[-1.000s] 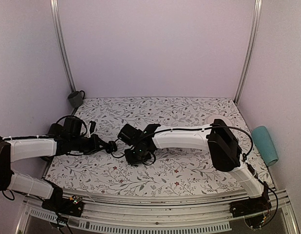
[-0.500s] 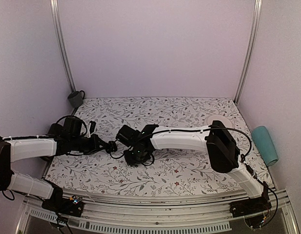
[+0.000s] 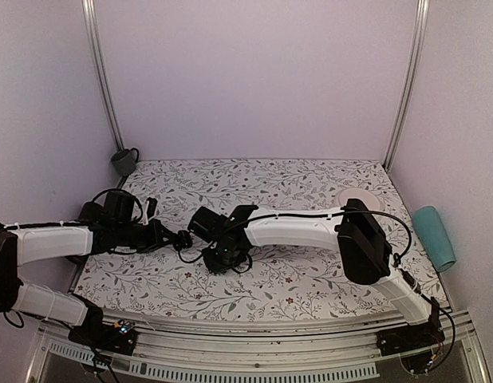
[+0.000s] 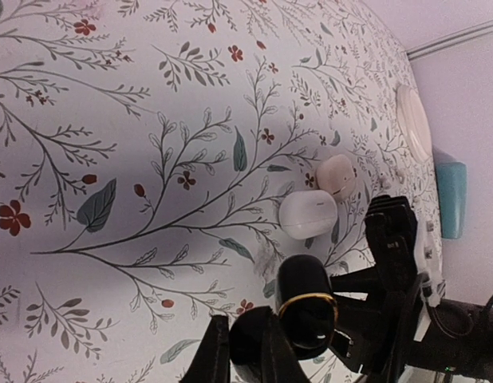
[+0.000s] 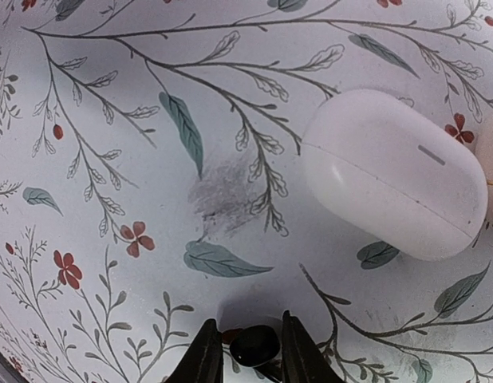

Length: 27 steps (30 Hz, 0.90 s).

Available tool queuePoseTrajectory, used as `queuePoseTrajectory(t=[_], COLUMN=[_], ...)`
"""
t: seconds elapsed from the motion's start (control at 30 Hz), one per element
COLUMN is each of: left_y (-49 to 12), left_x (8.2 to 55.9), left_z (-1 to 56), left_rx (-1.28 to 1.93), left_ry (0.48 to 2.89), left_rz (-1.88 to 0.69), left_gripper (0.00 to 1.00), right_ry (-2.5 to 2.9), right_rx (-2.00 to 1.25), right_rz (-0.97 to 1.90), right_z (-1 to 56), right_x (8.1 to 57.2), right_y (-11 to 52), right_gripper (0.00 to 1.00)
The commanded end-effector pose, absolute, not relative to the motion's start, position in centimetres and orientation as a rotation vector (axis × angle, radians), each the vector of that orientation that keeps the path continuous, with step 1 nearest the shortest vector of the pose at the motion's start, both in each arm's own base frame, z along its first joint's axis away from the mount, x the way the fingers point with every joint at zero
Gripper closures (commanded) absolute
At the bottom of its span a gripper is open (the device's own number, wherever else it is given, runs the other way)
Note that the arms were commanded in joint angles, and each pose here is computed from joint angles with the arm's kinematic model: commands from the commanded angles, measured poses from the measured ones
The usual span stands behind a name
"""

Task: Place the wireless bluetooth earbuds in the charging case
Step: Pick up the left earbud from the center of the board.

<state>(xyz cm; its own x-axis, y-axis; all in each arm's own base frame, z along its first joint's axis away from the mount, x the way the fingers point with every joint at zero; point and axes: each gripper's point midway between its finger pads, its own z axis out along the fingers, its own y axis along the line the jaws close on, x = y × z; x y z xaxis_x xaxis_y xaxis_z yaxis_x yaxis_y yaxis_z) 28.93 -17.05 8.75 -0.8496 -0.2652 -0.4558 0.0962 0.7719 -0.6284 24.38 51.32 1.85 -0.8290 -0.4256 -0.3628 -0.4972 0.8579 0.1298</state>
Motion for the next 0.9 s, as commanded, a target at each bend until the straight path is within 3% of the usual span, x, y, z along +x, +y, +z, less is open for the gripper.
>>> queuePoseTrajectory(t=[0.0, 0.37, 0.53, 0.87], left_y=[-17.1, -17.1, -17.1, -17.4], left_x=[29.8, 29.8, 29.7, 29.4], left_z=[10.0, 9.8, 9.6, 9.1], left_rx=[-0.123, -0.128, -0.133, -0.139], left_ry=[2.398, 2.407, 2.415, 2.439], left_rz=[-0.918, -0.919, -0.919, -0.932], left_gripper=[1.00, 1.00, 1.00, 1.00], right_ry=[2.782, 2.785, 2.772, 2.693], right_rx=[-0.767, -0.770, -0.753, -0.645], right_rz=[0.189, 0.212, 0.227, 0.383], right_z=[-1.6, -2.0, -1.5, 1.8], right_x=[23.1, 23.0, 23.2, 24.4], right_y=[49.7, 50.1, 50.2, 49.9], right_gripper=[0.73, 0.80, 0.90, 0.91])
